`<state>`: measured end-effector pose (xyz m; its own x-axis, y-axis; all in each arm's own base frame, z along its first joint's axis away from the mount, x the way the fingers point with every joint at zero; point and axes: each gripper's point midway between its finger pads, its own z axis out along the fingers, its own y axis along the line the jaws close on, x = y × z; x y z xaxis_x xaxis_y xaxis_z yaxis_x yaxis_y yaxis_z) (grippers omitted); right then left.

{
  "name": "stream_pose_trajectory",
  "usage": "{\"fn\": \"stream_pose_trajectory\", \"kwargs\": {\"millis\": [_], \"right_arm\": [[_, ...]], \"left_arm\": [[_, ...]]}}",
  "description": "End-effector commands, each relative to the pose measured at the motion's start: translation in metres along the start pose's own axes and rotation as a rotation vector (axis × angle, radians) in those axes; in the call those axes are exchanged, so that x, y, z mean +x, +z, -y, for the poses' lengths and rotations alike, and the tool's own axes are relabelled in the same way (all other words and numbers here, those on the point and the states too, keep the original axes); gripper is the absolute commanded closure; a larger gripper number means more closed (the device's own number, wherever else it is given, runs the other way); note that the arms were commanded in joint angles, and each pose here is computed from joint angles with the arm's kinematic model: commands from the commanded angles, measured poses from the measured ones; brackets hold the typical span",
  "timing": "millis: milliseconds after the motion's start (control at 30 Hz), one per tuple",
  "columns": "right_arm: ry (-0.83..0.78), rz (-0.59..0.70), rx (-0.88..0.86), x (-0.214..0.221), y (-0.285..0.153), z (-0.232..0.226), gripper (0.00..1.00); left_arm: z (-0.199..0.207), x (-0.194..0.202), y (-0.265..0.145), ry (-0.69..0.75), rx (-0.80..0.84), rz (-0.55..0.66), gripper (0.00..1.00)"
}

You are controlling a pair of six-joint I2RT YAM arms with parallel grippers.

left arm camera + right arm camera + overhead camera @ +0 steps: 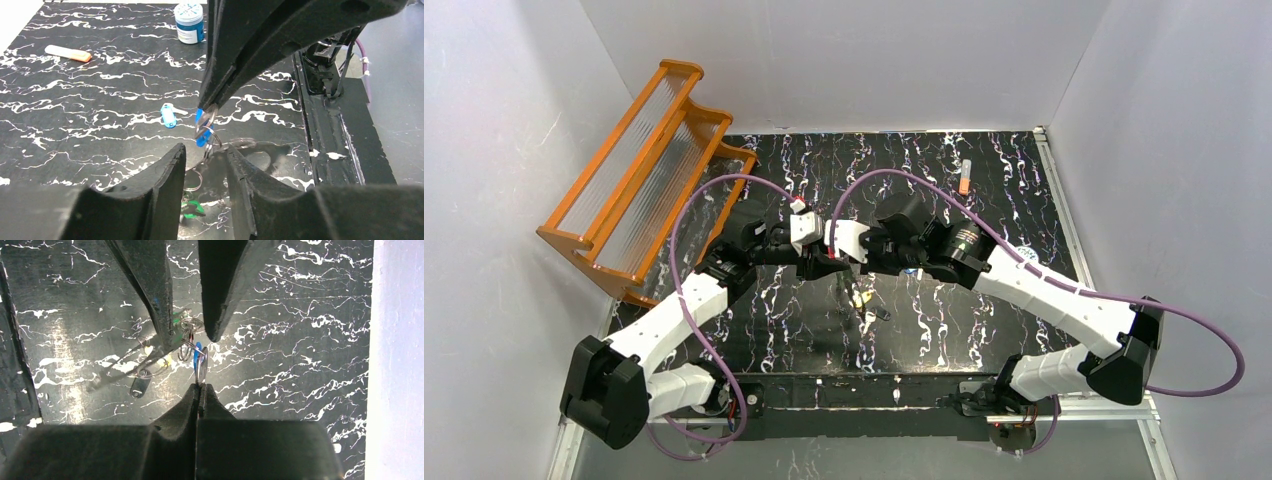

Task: Remove the keys from the keyring

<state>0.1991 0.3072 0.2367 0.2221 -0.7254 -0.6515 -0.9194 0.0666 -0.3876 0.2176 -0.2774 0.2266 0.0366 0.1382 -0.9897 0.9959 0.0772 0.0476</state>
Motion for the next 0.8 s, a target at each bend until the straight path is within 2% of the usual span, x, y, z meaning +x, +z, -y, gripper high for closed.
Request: {"fn": "stream_pose_trajectory", "kwargs": {"millis": [0, 367, 667, 767], "right_arm": [[-0.025, 0.061, 0.083, -0.028, -0.015, 0.021, 0.99], [-0.029, 0.053, 0.112, -0.025, -0.018, 0.025, 0.99], [-0.011, 0.005, 0.245, 0.002, -0.031, 0.034, 0.99], [0.011, 0.0, 0.253, 0.01, -0.031, 0.03, 0.99]], "left_arm": [[0.006, -0.018, 0.0, 0.025, 0.058, 0.034, 0.7], [0.01, -0.014, 0.0, 0.014, 0.079, 0.022, 1.0], [0.006, -0.016, 0.0, -0.019, 0.042, 0.039, 1.0], [0.002, -0.027, 0.002, -0.049, 0.014, 0.095, 1.0]]}}
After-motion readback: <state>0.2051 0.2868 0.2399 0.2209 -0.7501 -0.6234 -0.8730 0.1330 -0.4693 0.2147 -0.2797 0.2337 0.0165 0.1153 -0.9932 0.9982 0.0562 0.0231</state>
